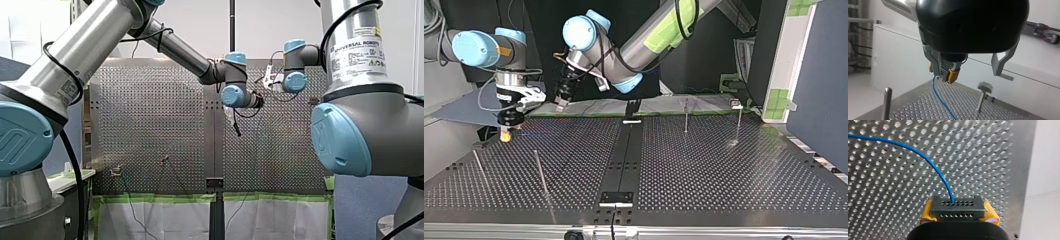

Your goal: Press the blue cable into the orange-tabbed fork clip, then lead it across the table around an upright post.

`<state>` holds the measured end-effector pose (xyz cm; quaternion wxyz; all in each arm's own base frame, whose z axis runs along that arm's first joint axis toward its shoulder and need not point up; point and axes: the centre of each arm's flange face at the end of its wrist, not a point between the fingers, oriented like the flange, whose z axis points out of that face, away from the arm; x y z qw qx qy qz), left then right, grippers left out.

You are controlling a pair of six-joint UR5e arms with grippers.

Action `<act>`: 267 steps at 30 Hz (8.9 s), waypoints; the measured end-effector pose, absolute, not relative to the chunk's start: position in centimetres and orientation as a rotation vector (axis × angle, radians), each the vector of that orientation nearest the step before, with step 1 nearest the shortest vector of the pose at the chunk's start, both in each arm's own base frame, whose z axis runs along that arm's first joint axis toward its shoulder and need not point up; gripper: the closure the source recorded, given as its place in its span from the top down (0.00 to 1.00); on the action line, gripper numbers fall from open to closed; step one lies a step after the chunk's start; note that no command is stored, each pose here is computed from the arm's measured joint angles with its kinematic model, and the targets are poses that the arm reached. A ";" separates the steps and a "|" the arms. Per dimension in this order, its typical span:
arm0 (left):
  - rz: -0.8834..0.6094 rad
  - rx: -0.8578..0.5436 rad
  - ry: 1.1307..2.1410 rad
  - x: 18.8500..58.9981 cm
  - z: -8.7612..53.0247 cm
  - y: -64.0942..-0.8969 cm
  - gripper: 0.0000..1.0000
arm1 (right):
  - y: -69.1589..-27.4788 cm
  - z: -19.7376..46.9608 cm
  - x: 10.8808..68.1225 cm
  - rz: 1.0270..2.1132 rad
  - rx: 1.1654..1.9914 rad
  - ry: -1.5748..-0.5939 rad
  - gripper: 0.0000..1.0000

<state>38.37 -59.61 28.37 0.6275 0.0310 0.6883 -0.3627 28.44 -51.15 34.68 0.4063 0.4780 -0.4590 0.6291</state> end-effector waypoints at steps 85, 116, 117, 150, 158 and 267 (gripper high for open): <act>-1.016 -0.482 1.081 45.3 35.0 -54.4 1.00 | -43.4 39.2 34.2 1.735 1.244 -1.038 0.00; -0.701 -0.374 1.127 44.7 37.4 -51.2 0.01 | -44.0 39.5 33.4 1.734 1.215 -1.046 0.00; -0.694 -0.370 1.124 44.6 37.7 -51.1 0.01 | -44.1 39.6 33.3 1.737 1.211 -1.048 0.00; -0.583 -0.020 1.173 46.2 46.1 -52.7 0.01 | -54.1 43.0 24.5 1.694 1.050 -1.112 0.00; -0.590 0.001 1.194 47.2 46.9 -53.2 0.01 | -55.4 42.8 23.9 1.688 1.041 -1.122 0.00; -0.568 0.056 1.377 59.2 29.9 -54.6 1.00 | -63.1 11.3 25.9 1.436 1.379 -1.343 0.00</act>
